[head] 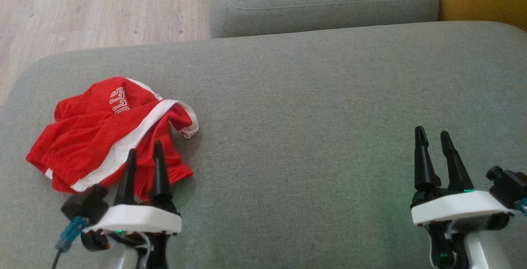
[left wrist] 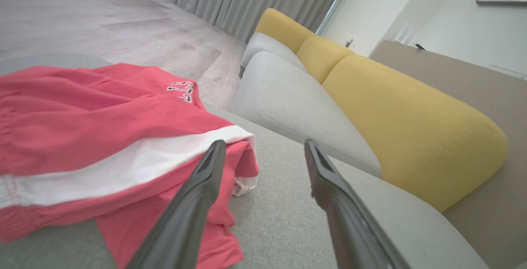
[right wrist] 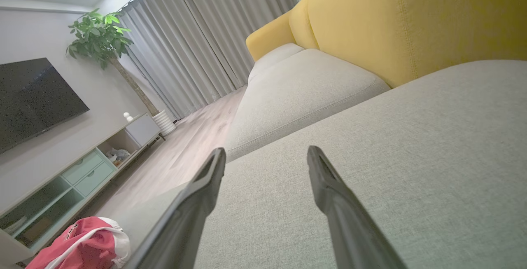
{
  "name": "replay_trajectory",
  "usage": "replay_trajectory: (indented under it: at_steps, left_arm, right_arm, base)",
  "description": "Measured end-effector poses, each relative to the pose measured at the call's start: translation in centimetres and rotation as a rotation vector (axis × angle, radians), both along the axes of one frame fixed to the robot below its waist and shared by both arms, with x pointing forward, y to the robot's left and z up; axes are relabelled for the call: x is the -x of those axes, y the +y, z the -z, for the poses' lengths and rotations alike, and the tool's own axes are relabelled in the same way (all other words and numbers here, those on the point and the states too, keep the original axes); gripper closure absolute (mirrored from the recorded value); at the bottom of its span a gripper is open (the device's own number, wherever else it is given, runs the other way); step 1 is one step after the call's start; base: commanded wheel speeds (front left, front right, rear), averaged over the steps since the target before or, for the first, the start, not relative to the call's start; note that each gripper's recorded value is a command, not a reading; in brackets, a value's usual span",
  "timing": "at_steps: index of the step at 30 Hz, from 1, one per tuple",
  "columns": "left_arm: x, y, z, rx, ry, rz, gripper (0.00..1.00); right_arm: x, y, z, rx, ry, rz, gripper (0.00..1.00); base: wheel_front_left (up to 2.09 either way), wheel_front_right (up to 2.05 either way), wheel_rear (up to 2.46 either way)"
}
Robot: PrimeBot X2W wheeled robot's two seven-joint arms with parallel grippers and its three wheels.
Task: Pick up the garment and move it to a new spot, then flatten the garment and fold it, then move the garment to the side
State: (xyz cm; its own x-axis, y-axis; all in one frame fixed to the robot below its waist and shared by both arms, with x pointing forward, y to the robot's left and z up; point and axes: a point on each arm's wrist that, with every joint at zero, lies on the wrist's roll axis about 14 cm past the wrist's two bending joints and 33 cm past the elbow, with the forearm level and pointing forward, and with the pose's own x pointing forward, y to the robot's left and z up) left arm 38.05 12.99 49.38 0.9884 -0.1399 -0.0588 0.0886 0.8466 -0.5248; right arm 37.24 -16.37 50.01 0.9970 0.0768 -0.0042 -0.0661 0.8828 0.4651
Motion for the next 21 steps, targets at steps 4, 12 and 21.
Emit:
replay_trajectory:
  at_steps: [4, 12, 21]
  left_arm:
    - [-0.1, -1.0, 0.1, -0.083, -0.012, 0.042, 0.00]
    - [-0.2, -2.2, -0.1, -0.206, -0.049, 0.084, 0.00]
    - [-0.3, -3.1, -0.6, -0.350, -0.106, 0.116, 0.00]
  right_arm:
    - [0.0, 0.0, -0.2, 0.058, -0.016, -0.003, 0.00]
    - [0.0, 0.4, -0.7, 0.166, -0.045, -0.019, 0.00]
    - [-0.2, 1.3, -1.4, 0.304, -0.090, -0.049, 0.00]
  base:
    - [0.00, 0.00, 0.00]
    - [0.00, 0.00, 0.00]
    - [0.00, 0.00, 0.00]
